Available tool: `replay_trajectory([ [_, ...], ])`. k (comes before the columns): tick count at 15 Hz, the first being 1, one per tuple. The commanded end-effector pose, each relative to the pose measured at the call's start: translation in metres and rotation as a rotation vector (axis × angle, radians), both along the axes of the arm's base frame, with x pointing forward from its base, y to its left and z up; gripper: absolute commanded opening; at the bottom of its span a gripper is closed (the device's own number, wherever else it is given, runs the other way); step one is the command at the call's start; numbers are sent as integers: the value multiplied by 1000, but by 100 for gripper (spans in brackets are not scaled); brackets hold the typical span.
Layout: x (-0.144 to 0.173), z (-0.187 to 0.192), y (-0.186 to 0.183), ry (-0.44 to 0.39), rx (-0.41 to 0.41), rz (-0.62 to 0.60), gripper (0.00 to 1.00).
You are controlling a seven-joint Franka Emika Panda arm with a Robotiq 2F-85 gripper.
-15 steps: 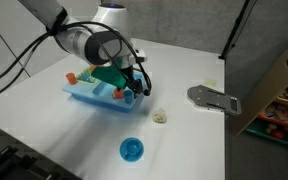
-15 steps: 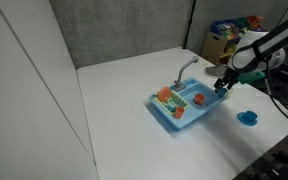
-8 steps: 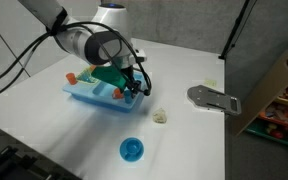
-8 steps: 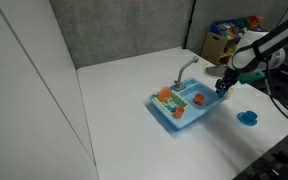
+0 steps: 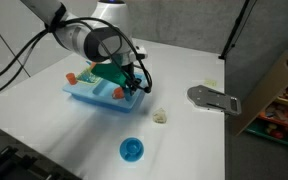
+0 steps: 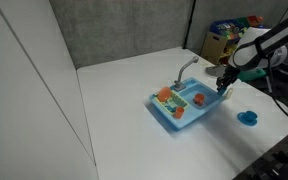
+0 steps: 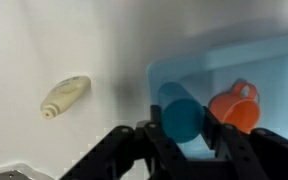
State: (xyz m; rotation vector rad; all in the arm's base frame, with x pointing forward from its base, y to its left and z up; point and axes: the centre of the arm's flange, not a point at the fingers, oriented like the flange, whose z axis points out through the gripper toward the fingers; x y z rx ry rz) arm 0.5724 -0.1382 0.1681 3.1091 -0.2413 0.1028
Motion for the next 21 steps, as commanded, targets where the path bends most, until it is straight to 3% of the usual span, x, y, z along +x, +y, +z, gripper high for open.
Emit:
replay_trajectory([
  [1, -7, 32, 9, -23, 29, 16, 17],
  [12, -24, 103, 95, -56, 81, 160, 16],
  [13, -6, 85, 91, -61, 57, 129, 16],
  [14, -8, 88, 96, -62, 60, 135, 41],
  [21, -8, 82, 93, -52, 59, 129, 41],
])
